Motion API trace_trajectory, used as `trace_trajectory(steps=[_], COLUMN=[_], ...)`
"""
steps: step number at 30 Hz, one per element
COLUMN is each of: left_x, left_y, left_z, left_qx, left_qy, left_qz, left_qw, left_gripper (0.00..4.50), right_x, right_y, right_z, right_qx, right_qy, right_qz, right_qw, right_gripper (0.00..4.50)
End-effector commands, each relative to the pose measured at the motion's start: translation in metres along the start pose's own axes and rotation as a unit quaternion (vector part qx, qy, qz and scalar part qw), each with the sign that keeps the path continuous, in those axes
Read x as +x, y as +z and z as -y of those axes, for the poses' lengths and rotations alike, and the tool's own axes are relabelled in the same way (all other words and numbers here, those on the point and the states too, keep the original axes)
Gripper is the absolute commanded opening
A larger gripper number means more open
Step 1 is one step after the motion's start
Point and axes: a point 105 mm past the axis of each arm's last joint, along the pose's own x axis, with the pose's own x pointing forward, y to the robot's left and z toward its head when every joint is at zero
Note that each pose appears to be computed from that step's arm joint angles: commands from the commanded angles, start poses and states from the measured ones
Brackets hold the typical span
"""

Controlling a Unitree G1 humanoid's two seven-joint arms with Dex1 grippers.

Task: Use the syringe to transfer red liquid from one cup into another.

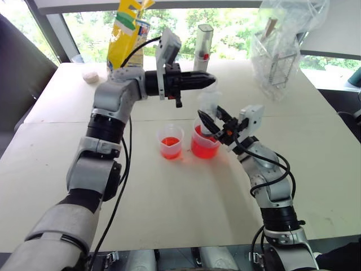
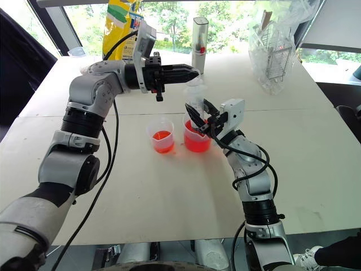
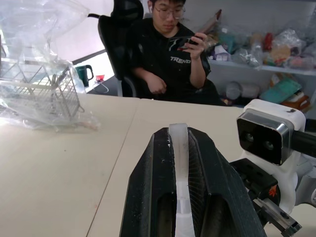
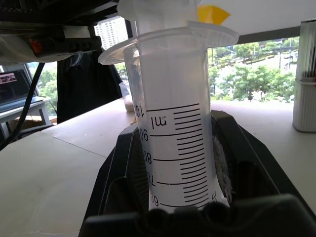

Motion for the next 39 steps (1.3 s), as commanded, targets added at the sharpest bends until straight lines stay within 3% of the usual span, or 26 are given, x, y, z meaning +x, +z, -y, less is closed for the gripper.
trace_trajectory(steps=[1, 23, 28, 32, 39], left_x=[-0.013, -0.011, -0.011, -0.018, -0.064], left_y=[0.071, 0.066, 0.045, 0.043, 0.052], left_z=[-0.005, -0.002, 0.000, 0.000, -0.006], left_qx=[0.100, 0.095, 0.076, 0.070, 0.052], left_qy=[0.040, 0.034, 0.036, 0.052, 0.114], left_qz=[0.075, 0.076, 0.059, 0.070, 0.090], left_qw=[0.991, 0.992, 0.995, 0.994, 0.988], left_gripper=[0.05, 0.05, 2.19, 4.17, 4.17], right_x=[-0.005, -0.001, 0.003, 0.004, 0.006], right_y=[-0.023, -0.008, 0.014, 0.026, 0.040], right_z=[-0.011, -0.009, -0.006, -0.005, -0.005], right_qx=[0.017, 0.007, -0.011, -0.019, -0.027], right_qy=[0.023, 0.023, 0.019, 0.017, 0.016], right_qz=[-0.039, -0.019, 0.009, 0.022, 0.037], right_qw=[0.999, 1.000, 1.000, 0.999, 0.999], right_gripper=[1.39, 1.39, 1.39, 1.39, 1.39])
